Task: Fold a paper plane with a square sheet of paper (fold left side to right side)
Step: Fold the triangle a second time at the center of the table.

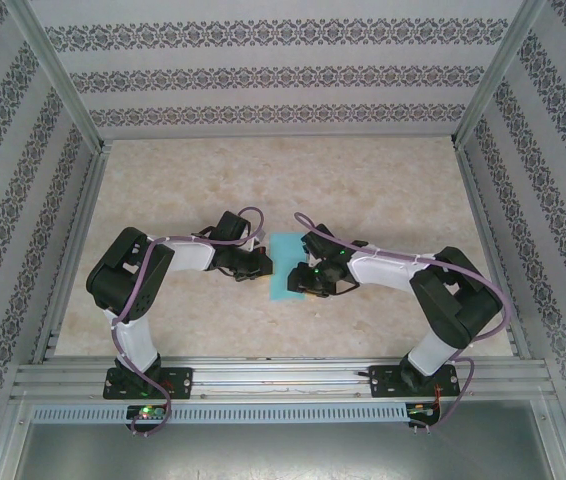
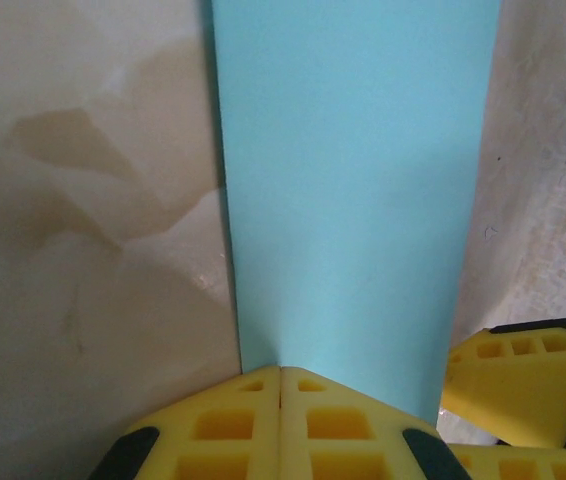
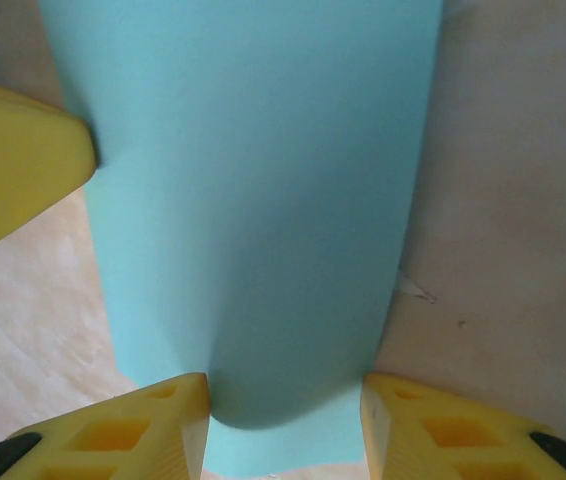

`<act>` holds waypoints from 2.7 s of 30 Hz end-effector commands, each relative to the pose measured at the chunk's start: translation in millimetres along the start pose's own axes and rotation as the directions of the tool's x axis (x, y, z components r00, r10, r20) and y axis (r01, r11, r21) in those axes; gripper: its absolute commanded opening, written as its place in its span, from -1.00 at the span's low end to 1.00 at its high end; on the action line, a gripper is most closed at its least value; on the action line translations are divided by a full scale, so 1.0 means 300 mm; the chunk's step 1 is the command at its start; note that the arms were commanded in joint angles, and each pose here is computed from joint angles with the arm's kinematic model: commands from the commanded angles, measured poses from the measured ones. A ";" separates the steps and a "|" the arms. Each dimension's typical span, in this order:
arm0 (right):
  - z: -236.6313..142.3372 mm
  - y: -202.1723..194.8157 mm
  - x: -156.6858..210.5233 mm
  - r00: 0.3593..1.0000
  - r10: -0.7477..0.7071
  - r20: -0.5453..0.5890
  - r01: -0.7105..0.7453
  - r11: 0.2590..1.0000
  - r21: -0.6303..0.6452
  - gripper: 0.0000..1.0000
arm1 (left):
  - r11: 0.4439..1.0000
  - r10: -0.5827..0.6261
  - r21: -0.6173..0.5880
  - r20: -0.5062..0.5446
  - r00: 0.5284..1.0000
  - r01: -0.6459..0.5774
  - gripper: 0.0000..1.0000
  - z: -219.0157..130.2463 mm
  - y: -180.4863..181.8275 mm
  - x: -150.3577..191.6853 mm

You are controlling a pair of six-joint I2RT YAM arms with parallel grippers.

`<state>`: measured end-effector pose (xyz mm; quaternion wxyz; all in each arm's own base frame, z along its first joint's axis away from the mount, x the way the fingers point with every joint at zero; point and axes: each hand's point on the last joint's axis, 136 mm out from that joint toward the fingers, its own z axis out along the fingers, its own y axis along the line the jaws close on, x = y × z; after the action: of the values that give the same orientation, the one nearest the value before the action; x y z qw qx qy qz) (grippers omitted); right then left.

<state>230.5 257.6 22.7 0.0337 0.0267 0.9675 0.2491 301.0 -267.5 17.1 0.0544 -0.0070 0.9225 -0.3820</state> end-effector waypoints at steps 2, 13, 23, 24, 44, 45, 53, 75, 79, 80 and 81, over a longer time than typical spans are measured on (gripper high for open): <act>0.001 0.027 -0.010 1.000 -0.016 0.003 0.016 1.000 -0.013 -0.09 | 0.992 -0.066 -0.109 -0.044 0.997 0.061 -0.93 0.024 0.104 0.065; -0.056 0.040 -0.041 0.999 -0.018 0.049 0.021 0.999 -0.049 -0.08 | 0.992 -0.065 -0.109 -0.045 0.997 0.060 -0.93 0.025 0.103 0.066; -0.065 0.037 -0.042 0.999 -0.015 0.052 0.018 0.998 -0.058 -0.08 | 0.992 -0.067 -0.111 -0.043 0.997 0.062 -0.93 0.023 0.104 0.065; -0.065 0.037 -0.042 0.999 -0.015 0.053 0.018 0.998 -0.059 -0.08 | 0.992 -0.068 -0.112 -0.044 0.997 0.063 -0.93 0.024 0.105 0.066; -0.068 0.072 -0.110 0.996 -0.020 0.083 0.032 0.989 -0.144 -0.05 | 0.992 -0.065 -0.108 -0.042 0.997 0.060 -0.93 0.023 0.100 0.063; -0.067 0.074 -0.118 0.996 -0.019 0.086 0.032 0.988 -0.153 -0.05 | 0.992 -0.064 -0.108 -0.042 0.997 0.060 -0.93 0.022 0.100 0.063; -0.065 0.087 -0.172 0.995 -0.019 0.095 0.040 0.974 -0.221 -0.04 | 0.992 -0.063 -0.108 -0.041 0.997 0.059 -0.93 0.021 0.100 0.063; -0.052 0.038 -0.301 0.995 0.049 0.083 -0.024 0.959 -0.284 -0.19 | 0.994 -0.051 -0.099 -0.032 0.998 0.048 -0.92 0.011 0.082 0.053; -0.044 0.023 -0.317 0.995 0.057 0.078 -0.033 0.959 -0.281 -0.25 | 0.995 -0.043 -0.096 -0.027 0.999 0.041 -0.91 0.005 0.075 0.049; -0.042 0.021 -0.319 0.995 0.057 0.077 -0.034 0.959 -0.281 -0.27 | 0.995 -0.039 -0.094 -0.024 0.999 0.036 -0.89 0.003 0.073 0.047; -0.039 0.017 -0.320 0.995 0.060 0.075 -0.036 0.959 -0.280 -0.29 | 0.995 -0.034 -0.091 -0.019 0.999 0.032 -0.86 0.000 0.067 0.044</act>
<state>319.3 248.5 39.4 0.0687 0.0670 0.9223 0.3743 301.2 -267.4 17.8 0.0553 -0.0069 0.9225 -0.3819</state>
